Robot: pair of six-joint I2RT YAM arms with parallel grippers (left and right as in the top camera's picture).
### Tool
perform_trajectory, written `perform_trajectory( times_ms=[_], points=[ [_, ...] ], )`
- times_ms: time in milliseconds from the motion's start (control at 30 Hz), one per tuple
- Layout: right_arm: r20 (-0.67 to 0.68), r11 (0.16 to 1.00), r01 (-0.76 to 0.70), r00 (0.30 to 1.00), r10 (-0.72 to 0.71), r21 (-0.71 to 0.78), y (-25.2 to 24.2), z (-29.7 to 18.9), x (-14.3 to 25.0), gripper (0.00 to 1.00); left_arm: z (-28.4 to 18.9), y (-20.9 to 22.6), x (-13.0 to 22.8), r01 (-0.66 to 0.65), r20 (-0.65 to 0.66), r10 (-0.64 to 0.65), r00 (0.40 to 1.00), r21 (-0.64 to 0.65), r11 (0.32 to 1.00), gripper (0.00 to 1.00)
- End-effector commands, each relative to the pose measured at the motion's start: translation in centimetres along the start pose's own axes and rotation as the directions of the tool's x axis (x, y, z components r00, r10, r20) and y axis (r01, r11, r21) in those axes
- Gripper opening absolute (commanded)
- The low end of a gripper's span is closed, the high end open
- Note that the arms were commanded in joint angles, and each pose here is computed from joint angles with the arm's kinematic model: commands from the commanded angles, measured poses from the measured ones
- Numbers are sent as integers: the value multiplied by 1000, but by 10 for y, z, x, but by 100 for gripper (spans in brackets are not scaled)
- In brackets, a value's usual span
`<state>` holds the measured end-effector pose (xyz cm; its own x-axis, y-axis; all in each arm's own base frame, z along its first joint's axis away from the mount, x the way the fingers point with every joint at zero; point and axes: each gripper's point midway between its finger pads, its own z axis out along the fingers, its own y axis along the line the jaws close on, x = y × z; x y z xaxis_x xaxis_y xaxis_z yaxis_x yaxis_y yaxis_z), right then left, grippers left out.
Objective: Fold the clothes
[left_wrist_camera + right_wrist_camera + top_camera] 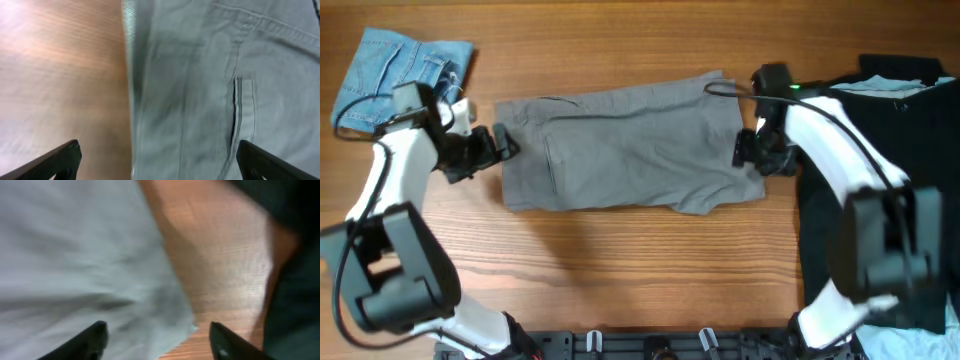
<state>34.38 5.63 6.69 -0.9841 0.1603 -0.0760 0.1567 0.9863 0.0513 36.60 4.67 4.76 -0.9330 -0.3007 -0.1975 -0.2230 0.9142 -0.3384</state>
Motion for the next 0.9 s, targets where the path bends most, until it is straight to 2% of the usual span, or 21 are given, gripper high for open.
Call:
perform_trajectory(
  times_ms=[0,100,133,167,233,267,300,400,433,500,533,600,633,700,867],
  points=[
    [172,949,198,972,-158,-245,43,-55,-10,79,38,-3,8,-62,-74,64,995,29,998,100],
    [202,935,211,967,-156,-286,52,-60,-15,78,57,-4,18,-49,-126,56,990,60,997,96],
    [201,934,212,967,-158,-287,53,-57,-15,77,62,-6,21,-42,-142,52,988,76,996,91],
    [196,934,213,967,-161,-287,55,-51,-17,74,67,-9,25,-33,-159,49,986,101,994,80],
    [179,937,196,973,-148,-289,56,-38,-21,79,73,-13,30,-22,-182,45,982,125,992,32],
    [163,940,180,977,-137,-289,57,-32,-22,79,73,-13,31,-19,-188,43,981,128,992,15],
    [141,942,172,981,-136,-288,56,-23,-21,79,72,-14,33,-14,-194,40,980,136,991,4],
    [77,943,153,988,-136,-295,57,-3,-16,64,65,-14,35,2,-206,26,978,135,991,4],
    [47,939,147,989,-139,-312,60,4,-13,56,60,-13,36,14,-211,15,977,133,991,4],
    [-46,917,124,987,-153,-379,72,18,4,38,36,-13,30,54,-209,-27,978,124,991,4],
    [-97,917,110,983,-158,-384,74,27,13,23,21,-15,25,63,-202,-37,979,122,990,4],
    [-178,952,58,977,-116,-300,64,46,24,10,0,-19,18,53,-179,-33,983,109,993,4],
    [-229,981,-15,973,-30,-193,50,61,29,4,-12,-19,13,41,-162,-27,986,87,995,4],
    [-286,990,-86,957,52,-108,40,82,36,4,-38,-18,3,12,-113,-9,994,27,1000,4],
    [-353,988,-78,935,26,-135,44,108,47,4,-102,-43,-24,-18,43,17,999,9,1000,4]
  ],
)
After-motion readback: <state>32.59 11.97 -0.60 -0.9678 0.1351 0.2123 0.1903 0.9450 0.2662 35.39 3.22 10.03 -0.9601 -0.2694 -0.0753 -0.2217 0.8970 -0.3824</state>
